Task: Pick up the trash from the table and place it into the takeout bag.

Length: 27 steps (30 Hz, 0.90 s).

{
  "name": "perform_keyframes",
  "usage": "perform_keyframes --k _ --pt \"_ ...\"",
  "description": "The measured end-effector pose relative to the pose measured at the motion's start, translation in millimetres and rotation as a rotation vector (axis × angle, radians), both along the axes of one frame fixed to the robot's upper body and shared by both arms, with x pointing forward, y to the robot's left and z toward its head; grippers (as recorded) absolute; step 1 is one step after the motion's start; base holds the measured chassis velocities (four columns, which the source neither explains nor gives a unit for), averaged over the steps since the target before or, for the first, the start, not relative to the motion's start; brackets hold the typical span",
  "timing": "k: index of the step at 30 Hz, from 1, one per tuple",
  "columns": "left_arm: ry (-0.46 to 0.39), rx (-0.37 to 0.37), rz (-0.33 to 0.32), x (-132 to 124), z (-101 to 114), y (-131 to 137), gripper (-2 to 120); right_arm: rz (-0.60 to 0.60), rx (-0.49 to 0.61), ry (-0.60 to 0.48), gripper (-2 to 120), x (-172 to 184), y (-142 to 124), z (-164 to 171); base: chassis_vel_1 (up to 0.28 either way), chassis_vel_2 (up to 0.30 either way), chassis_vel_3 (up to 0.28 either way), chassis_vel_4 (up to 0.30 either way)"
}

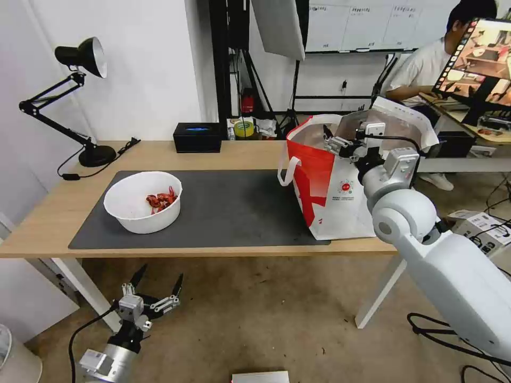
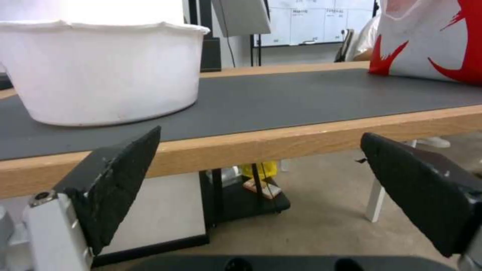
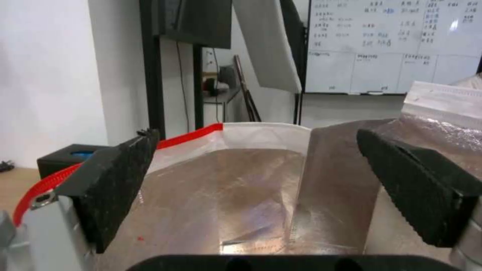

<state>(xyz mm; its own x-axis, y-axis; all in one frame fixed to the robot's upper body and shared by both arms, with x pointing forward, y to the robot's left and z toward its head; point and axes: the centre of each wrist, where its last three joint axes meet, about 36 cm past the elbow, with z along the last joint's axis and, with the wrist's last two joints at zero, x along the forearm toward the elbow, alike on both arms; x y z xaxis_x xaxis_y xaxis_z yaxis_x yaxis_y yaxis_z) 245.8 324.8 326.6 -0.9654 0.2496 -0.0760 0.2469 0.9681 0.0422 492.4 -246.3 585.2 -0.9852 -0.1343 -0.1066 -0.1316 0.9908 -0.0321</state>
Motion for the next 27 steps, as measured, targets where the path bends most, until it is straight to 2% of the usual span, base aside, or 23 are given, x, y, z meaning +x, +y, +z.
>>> perform_keyframes --k 9,17,21,27 --pt "-0.008 0.001 -0.001 2.0 1.9 0.4 100 0.005 0.003 -0.005 100 -0.4 0.8 4.2 0.0 0.0 0.0 0.0" --pt "-0.018 0.003 -0.002 3.0 5.4 1.0 100 0.042 0.036 -0.065 100 -12.5 3.7 11.3 0.0 0.0 0.0 0.0" --pt "-0.021 0.006 -0.001 3.0 7.9 2.2 100 0.093 0.056 -0.09 100 -25.6 3.6 9.7 0.0 0.0 0.0 0.0" --pt "-0.024 0.009 0.0 2.2 9.9 3.4 100 0.222 0.083 -0.104 100 -69.3 6.5 -4.5 0.0 0.0 0.0 0.0"
